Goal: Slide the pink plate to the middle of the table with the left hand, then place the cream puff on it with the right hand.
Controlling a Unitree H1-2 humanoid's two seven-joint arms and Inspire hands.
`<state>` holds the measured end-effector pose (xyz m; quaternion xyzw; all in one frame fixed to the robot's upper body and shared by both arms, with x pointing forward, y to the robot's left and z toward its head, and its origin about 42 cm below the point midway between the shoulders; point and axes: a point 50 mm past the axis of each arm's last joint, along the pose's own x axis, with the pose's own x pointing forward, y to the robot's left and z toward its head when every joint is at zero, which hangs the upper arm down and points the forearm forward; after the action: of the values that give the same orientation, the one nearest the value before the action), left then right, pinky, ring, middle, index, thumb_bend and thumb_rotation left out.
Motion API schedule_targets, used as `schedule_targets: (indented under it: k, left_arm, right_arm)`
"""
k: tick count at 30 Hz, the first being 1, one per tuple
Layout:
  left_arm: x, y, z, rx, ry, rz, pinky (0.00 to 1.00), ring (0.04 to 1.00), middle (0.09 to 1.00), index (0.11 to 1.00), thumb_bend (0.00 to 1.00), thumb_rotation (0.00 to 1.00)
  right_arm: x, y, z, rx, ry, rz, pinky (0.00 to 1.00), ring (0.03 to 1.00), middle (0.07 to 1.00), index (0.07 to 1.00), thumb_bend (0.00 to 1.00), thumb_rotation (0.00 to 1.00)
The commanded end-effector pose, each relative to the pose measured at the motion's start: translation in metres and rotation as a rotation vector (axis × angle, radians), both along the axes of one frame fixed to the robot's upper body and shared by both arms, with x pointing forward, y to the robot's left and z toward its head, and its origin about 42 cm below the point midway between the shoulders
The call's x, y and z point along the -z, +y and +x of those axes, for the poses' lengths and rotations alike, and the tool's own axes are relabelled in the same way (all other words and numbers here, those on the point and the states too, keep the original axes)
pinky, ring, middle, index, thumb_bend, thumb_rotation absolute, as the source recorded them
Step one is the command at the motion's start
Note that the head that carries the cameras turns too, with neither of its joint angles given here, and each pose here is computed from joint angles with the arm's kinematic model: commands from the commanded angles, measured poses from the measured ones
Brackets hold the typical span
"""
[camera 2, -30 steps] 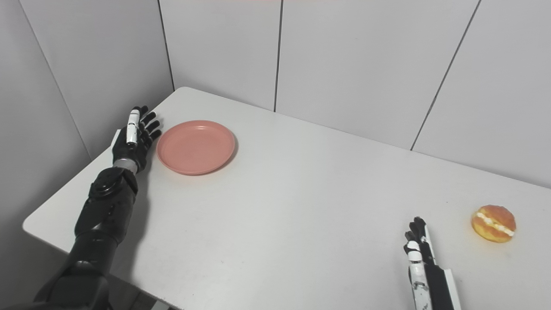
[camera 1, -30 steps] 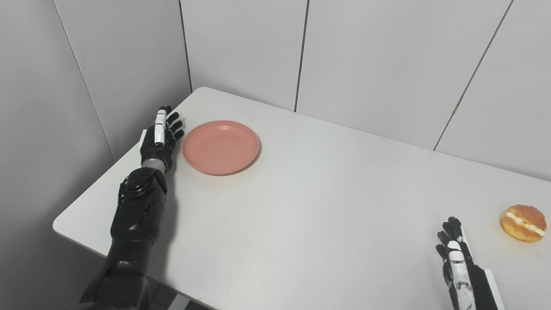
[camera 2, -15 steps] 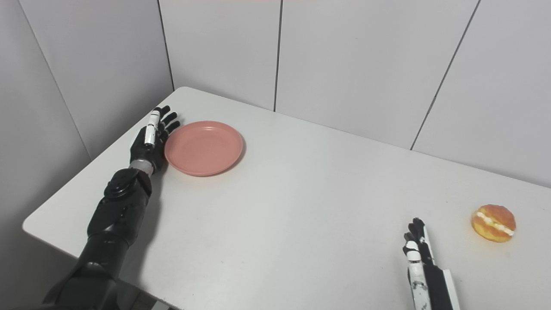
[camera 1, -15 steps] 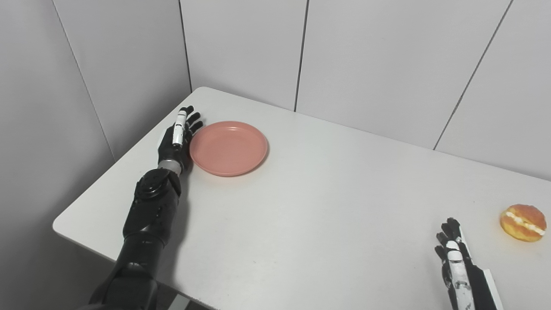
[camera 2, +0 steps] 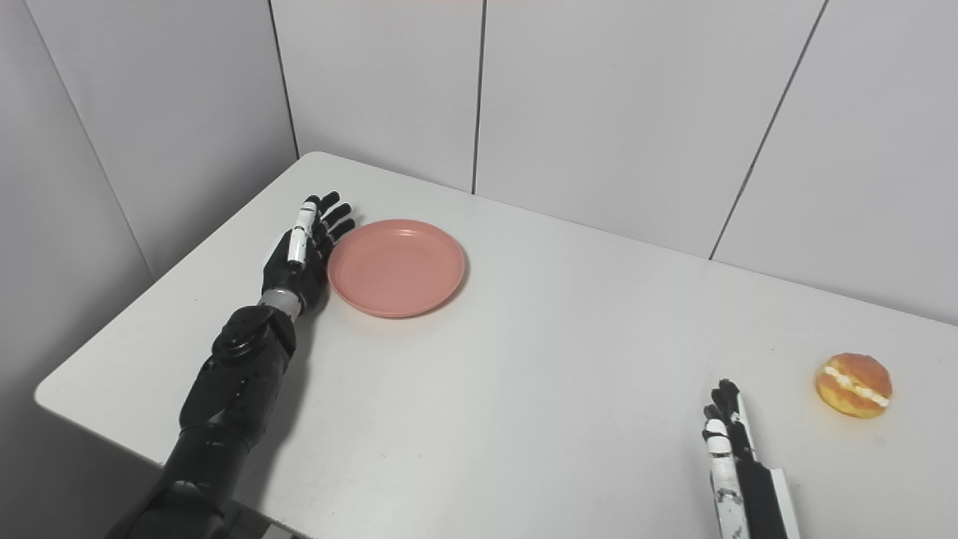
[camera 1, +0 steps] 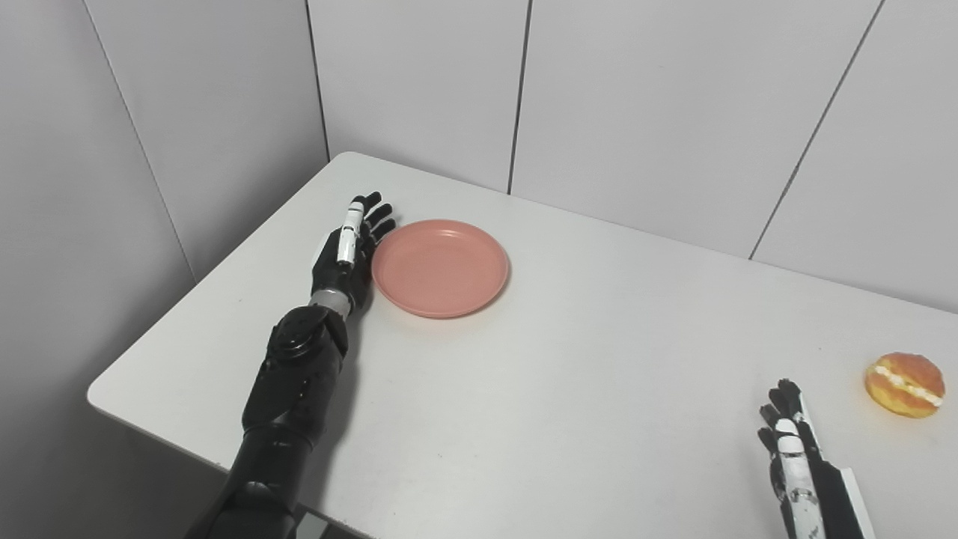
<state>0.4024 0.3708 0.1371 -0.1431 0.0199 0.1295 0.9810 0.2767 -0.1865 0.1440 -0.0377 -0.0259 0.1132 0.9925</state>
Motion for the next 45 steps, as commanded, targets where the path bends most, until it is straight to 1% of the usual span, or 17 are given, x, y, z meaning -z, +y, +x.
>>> schedule_targets:
  k: [1, 9, 13, 18, 21, 24, 29, 33, 37, 40, 45]
  left_arm:
    - [-0.001, -0.009, 0.002, 0.040, 0.009, -0.009, 0.93, 0.905, 0.908, 0.886, 0.36, 1.00]
    - [0.000, -0.030, 0.002, 0.080, 0.007, -0.020, 0.91, 0.899, 0.907, 0.883, 0.36, 1.00]
    - [0.002, -0.037, 0.001, 0.107, 0.007, -0.012, 0.92, 0.906, 0.913, 0.888, 0.37, 1.00]
    - [0.004, -0.050, 0.002, 0.136, 0.020, -0.024, 0.92, 0.906, 0.912, 0.886, 0.36, 1.00]
    - [0.007, -0.056, 0.003, 0.150, 0.027, -0.034, 0.92, 0.908, 0.914, 0.891, 0.37, 1.00]
    - [0.010, -0.063, 0.004, 0.166, 0.033, -0.037, 0.91, 0.899, 0.899, 0.875, 0.37, 1.00]
    - [0.012, -0.075, 0.005, 0.200, 0.040, -0.046, 0.92, 0.907, 0.913, 0.883, 0.37, 1.00]
    - [0.014, -0.087, 0.007, 0.229, 0.044, -0.061, 0.92, 0.906, 0.913, 0.892, 0.36, 1.00]
    - [0.014, -0.097, 0.006, 0.262, 0.047, -0.064, 0.91, 0.908, 0.915, 0.891, 0.35, 1.00]
    - [0.014, -0.112, 0.005, 0.297, 0.051, -0.071, 0.89, 0.899, 0.902, 0.876, 0.37, 1.00]
    - [0.013, -0.133, 0.003, 0.345, 0.057, -0.067, 0.88, 0.892, 0.895, 0.871, 0.36, 1.00]
  right_arm:
    - [-0.016, 0.004, 0.003, 0.000, -0.068, 0.013, 1.00, 0.994, 1.000, 1.000, 0.08, 1.00]
    - [-0.015, 0.005, 0.004, 0.004, -0.078, 0.022, 1.00, 0.991, 1.000, 1.000, 0.07, 1.00]
    - [-0.014, 0.006, 0.005, 0.003, -0.084, 0.025, 1.00, 0.990, 1.000, 1.000, 0.08, 1.00]
    - [-0.015, 0.007, 0.005, 0.006, -0.083, 0.023, 1.00, 0.985, 1.000, 1.000, 0.08, 1.00]
    - [-0.015, 0.008, 0.006, 0.002, -0.080, 0.027, 1.00, 0.992, 1.000, 1.000, 0.09, 1.00]
    - [-0.015, 0.008, 0.006, 0.004, -0.079, 0.025, 1.00, 0.988, 1.000, 1.000, 0.11, 1.00]
    - [-0.015, 0.009, 0.005, 0.005, -0.074, 0.022, 1.00, 0.988, 1.000, 1.000, 0.11, 1.00]
    - [-0.017, 0.011, 0.004, 0.016, -0.066, 0.007, 1.00, 0.978, 0.993, 1.000, 0.12, 1.00]
    - [-0.018, 0.012, 0.003, 0.014, -0.078, -0.009, 1.00, 0.976, 0.991, 1.000, 0.11, 1.00]
    - [-0.018, 0.012, 0.003, 0.010, -0.079, -0.006, 1.00, 0.978, 0.993, 1.000, 0.13, 1.00]
    - [-0.018, 0.014, 0.004, 0.018, -0.084, -0.005, 0.99, 0.970, 0.985, 0.996, 0.12, 1.00]
